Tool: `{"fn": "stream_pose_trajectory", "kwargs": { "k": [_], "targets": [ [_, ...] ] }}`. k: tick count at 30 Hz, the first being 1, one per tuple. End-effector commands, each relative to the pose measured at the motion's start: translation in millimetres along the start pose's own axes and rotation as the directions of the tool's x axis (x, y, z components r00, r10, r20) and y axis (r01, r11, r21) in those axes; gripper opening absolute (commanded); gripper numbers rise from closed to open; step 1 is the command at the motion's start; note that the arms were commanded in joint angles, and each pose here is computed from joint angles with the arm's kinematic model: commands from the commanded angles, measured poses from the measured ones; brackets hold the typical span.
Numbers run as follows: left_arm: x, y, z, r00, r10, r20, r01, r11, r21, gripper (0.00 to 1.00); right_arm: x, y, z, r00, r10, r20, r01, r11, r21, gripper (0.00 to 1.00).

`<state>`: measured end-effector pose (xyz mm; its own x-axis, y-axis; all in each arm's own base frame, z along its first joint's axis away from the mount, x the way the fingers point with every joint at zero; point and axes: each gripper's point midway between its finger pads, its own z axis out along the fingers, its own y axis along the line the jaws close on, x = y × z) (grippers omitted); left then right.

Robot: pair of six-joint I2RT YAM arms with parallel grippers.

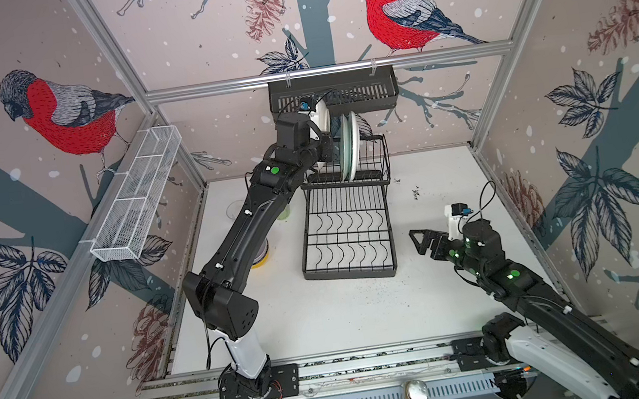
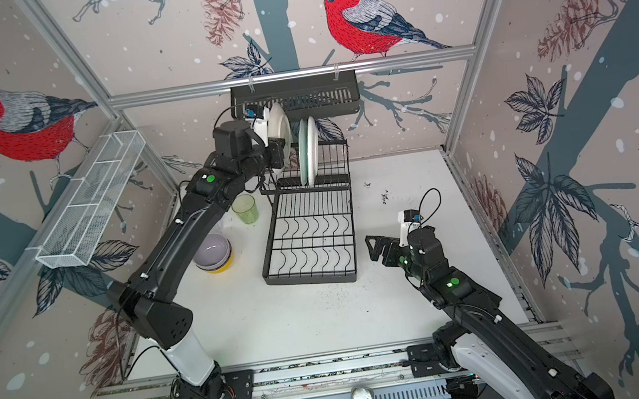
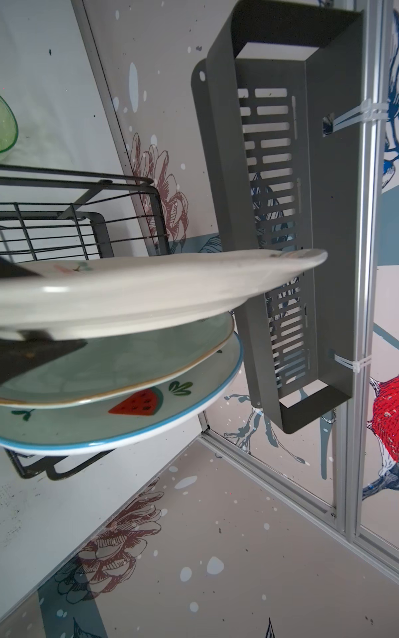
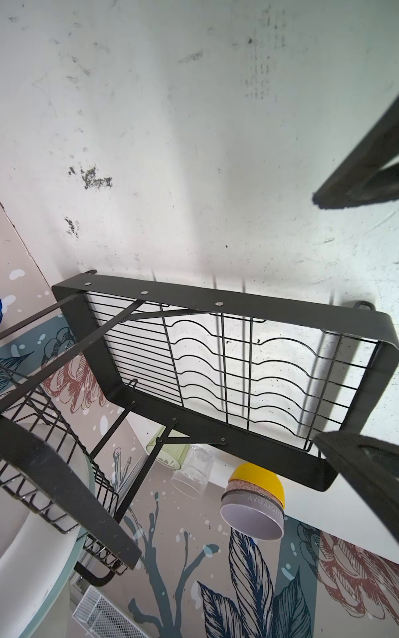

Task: Unload the mixed dishes from the dish rack
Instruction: 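Pull the white plate up and out of the rack with the left gripper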

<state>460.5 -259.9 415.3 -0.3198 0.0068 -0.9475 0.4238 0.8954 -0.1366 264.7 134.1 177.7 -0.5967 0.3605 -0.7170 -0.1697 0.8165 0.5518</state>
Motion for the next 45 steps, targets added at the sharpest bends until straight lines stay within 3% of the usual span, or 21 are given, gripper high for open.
{"fn": "stream_pose_trajectory", "kwargs": {
  "k": [1,11,25,36,45],
  "targets": [
    [-44,0,-19,0.986,0.019,0.165,-0.017,1.0,-0.015,0.0,-7,5,-1,1.0,-0.003,0.03,0.004,1.0,-0.022,0.99],
    [-54,2,-61,0.97,-0.006,0.242,0.007,1.0,-0.005,0.0,-6,4,0,0.999,0.012,0.033,-0.011,1.0,-0.027,0.99],
    [-17,6,-132,0.961,-0.1,0.258,0.09,0.995,0.048,0.0,-2,8,4,0.998,0.056,0.013,-0.055,0.997,-0.061,0.99],
    [48,-2,-149,0.977,-0.159,0.141,0.14,0.98,0.14,0.0,2,6,6,0.994,0.112,0.0,-0.112,0.992,-0.057,0.99],
    [75,-15,-164,0.982,-0.16,0.104,0.134,0.966,0.222,0.0,4,5,7,0.988,0.152,-0.005,-0.152,0.986,-0.062,0.99]
  ]
}}
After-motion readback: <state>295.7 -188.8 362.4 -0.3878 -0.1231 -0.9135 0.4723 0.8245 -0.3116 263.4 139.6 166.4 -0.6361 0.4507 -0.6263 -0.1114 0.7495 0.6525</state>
